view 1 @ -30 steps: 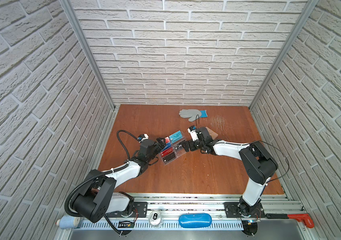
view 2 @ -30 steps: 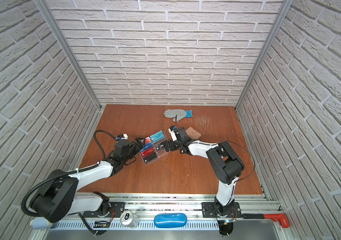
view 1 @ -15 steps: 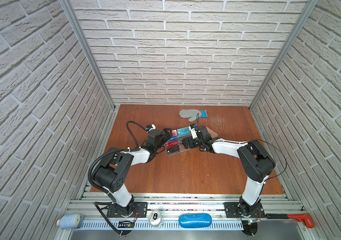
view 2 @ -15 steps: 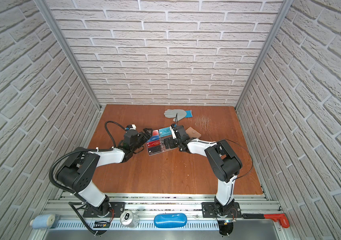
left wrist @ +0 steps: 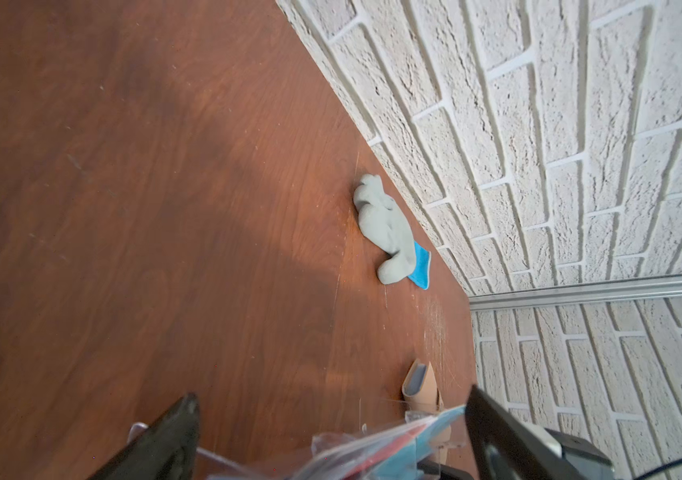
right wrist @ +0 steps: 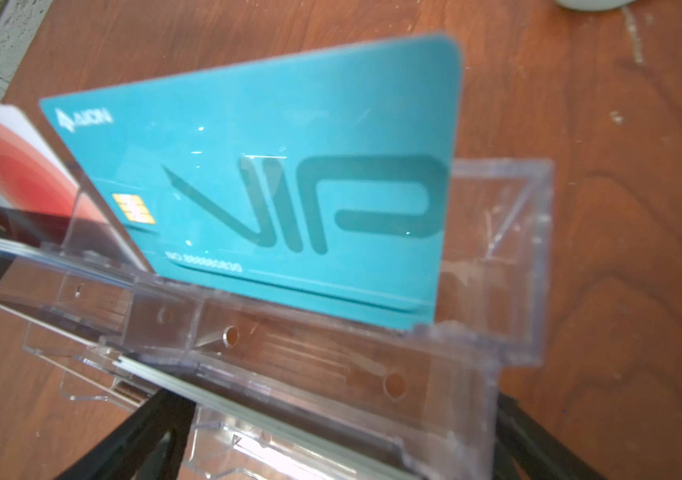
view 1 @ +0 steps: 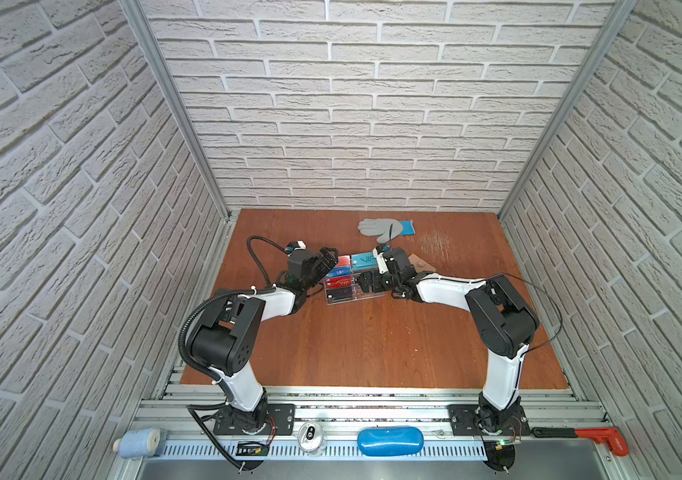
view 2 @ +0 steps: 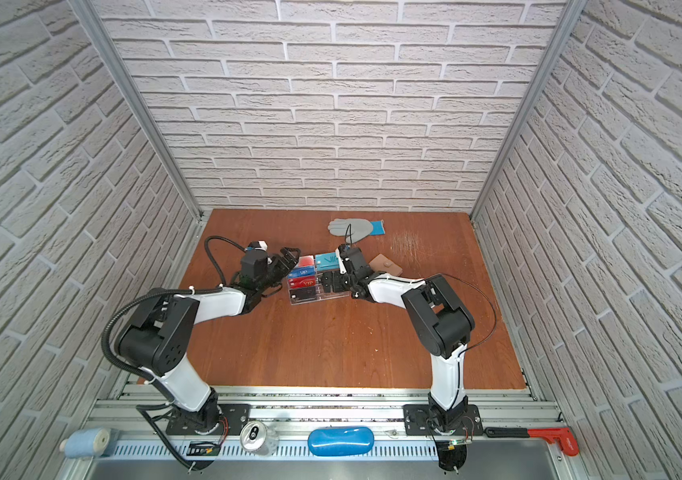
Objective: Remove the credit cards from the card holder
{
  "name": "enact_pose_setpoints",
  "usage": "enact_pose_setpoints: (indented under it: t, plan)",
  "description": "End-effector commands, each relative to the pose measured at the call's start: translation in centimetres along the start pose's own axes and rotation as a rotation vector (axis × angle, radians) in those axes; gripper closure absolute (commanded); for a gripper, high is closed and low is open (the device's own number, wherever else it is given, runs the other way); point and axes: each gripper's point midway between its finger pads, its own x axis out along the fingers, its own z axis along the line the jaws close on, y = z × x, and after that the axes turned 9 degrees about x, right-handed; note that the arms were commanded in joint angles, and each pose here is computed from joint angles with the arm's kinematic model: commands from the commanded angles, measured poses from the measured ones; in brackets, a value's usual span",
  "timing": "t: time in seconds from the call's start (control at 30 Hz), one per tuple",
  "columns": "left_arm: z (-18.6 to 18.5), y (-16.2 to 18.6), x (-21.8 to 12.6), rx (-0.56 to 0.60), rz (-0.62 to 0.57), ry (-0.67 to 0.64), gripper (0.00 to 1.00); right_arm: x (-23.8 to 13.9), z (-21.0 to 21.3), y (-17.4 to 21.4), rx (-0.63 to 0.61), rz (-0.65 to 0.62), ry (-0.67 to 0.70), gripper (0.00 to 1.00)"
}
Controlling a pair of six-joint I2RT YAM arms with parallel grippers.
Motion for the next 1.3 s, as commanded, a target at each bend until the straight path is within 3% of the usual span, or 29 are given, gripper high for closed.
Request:
enact_pose_setpoints:
  t: [0.0, 0.43, 0.73, 0.87, 1.07, 1.27]
  plan:
    - [-1.2, -1.9, -0.4, 0.040, -0.011, 0.041, 0.02, 0.6, 2.3, -0.3, 0.014, -0.011, -0.057, 0.00]
    - [-0.8, -4.8, -2.8, 0.128, -0.008, 0.007, 0.02, -1.1, 2.6, -0.4, 0.013, -0.023, -0.051, 0.00]
    - [-0.9, -5.1, -4.8, 0.180, -0.007, -0.038, 0.02, -5.1, 1.6, -0.3, -0.026, -0.061, 0.004, 0.00]
    - [-1.1, -4.8, -6.1, 0.197, -0.007, -0.044, 0.02, -7.9, 0.0, -0.9, -0.024, -0.110, 0.098, 0.00]
    - [-4.6, -3.3, -8.0, 0.323, 0.004, -0.022, 0.02, -12.8, -3.7, -3.1, -0.007, -0.209, 0.316, 0.00]
    - [-10.4, 0.9, -7.0, 0.457, 0.078, 0.076, 0.02, -14.4, -9.3, -4.9, 0.132, -0.170, 0.375, 0.00]
